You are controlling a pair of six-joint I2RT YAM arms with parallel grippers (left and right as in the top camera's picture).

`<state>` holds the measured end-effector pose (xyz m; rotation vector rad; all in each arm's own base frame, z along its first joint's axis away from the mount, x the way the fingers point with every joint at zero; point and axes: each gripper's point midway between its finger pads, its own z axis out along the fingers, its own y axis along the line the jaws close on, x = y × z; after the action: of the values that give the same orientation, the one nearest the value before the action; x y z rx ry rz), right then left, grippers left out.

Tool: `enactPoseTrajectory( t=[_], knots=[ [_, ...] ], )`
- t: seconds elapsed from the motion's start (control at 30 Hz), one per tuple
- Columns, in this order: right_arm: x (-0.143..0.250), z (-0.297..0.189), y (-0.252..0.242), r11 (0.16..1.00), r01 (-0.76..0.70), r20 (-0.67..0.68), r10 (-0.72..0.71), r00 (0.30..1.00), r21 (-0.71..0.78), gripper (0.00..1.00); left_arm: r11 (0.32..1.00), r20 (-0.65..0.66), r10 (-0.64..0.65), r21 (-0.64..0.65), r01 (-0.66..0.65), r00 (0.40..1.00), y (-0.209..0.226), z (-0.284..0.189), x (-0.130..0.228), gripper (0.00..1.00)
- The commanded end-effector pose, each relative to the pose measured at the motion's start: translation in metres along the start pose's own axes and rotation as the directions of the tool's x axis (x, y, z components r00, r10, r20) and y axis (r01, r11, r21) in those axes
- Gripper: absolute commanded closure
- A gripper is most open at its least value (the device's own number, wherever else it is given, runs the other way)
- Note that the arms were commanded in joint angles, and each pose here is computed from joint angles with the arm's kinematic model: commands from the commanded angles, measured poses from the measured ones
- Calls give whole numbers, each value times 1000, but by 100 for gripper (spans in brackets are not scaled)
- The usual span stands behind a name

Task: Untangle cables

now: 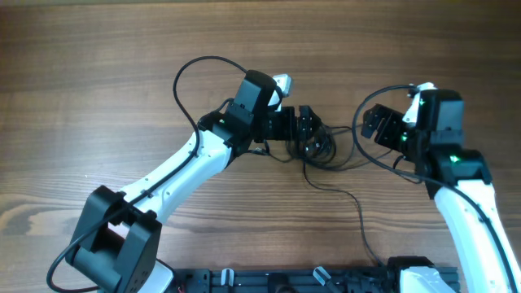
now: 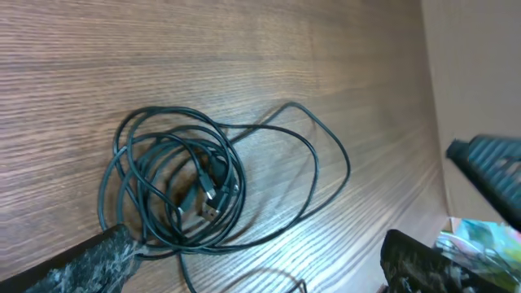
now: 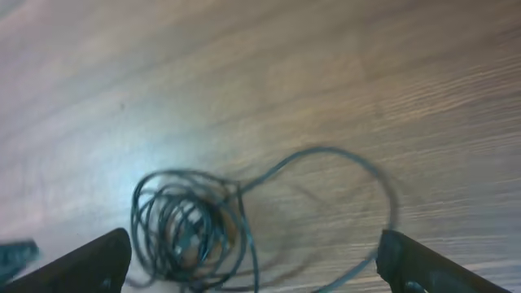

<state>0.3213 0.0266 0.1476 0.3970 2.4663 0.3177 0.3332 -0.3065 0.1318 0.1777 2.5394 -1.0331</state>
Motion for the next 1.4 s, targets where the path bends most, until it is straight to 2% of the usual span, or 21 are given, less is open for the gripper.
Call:
enactPoseTrajectory(
  t=[0.0,0.07,0.17,0.2,0.23,0.27,0.33,0.4,0.47,0.57,0.6,0.73,0.83,0.93,1.0,1.1,1.2,1.27,1.37],
  knots=[
    [42,37,11,995,-4,-216,-19,976,-103,2,993,71,-94,-63,99,993,9,-2,-14,1],
    [59,51,14,991,-35,-303,-6,953,-130,5,984,91,-147,-89,155,985,15,-3,-15,0],
    [84,66,34,960,-125,-442,1,897,-252,24,966,120,-205,-135,221,971,26,-4,-16,0],
    [91,71,36,956,-137,-470,0,883,-258,32,961,132,-212,-152,231,968,30,-5,-17,0],
    [105,77,43,947,-157,-522,-12,853,-279,51,955,149,-216,-172,241,965,36,-7,-20,0],
    [109,76,50,935,-164,-536,-33,843,-316,61,953,154,-222,-173,247,963,39,-9,-22,0],
    [106,64,84,842,-188,-522,-125,844,-506,83,954,143,-237,-151,258,961,40,-12,-25,0],
    [85,37,123,669,-241,-469,-183,864,-703,95,970,99,-214,-100,223,972,37,-16,-26,0],
    [52,9,153,517,-248,-394,-193,898,-819,95,992,19,-129,1,129,991,26,-21,-22,0],
    [16,-18,176,421,-136,-237,-197,951,-897,95,965,-102,23,264,5,995,-5,-38,-9,0],
    [8,-28,183,387,-96,-187,-204,961,-917,95,950,-115,46,312,-8,992,-10,-43,-7,1],
    [1,-69,214,228,27,-36,-270,962,-973,95,940,-126,56,342,-10,990,-15,-44,-5,0],
    [12,-82,230,168,51,-4,-311,951,-984,96,935,-130,82,353,-31,988,-22,-38,0,0],
    [17,-94,242,115,80,37,-332,943,-990,95,974,-117,20,226,7,993,-12,-22,1,0],
    [9,-114,248,58,109,86,-315,945,-992,95,992,-67,-120,36,123,990,15,-9,-1,0],
    [-4,-141,248,-29,228,227,-280,933,-973,95,960,7,-240,-150,238,971,51,1,0,0],
    [-26,-140,239,-8,321,315,-217,924,-947,96,943,-33,-275,-205,262,961,68,15,14,0],
    [-55,-124,222,93,341,327,-139,935,-936,95,919,-90,-319,-271,285,943,86,23,35,1],
    [-103,-87,180,321,334,355,7,935,-886,95,870,-162,-375,-401,286,913,117,21,65,11]
  ],
)
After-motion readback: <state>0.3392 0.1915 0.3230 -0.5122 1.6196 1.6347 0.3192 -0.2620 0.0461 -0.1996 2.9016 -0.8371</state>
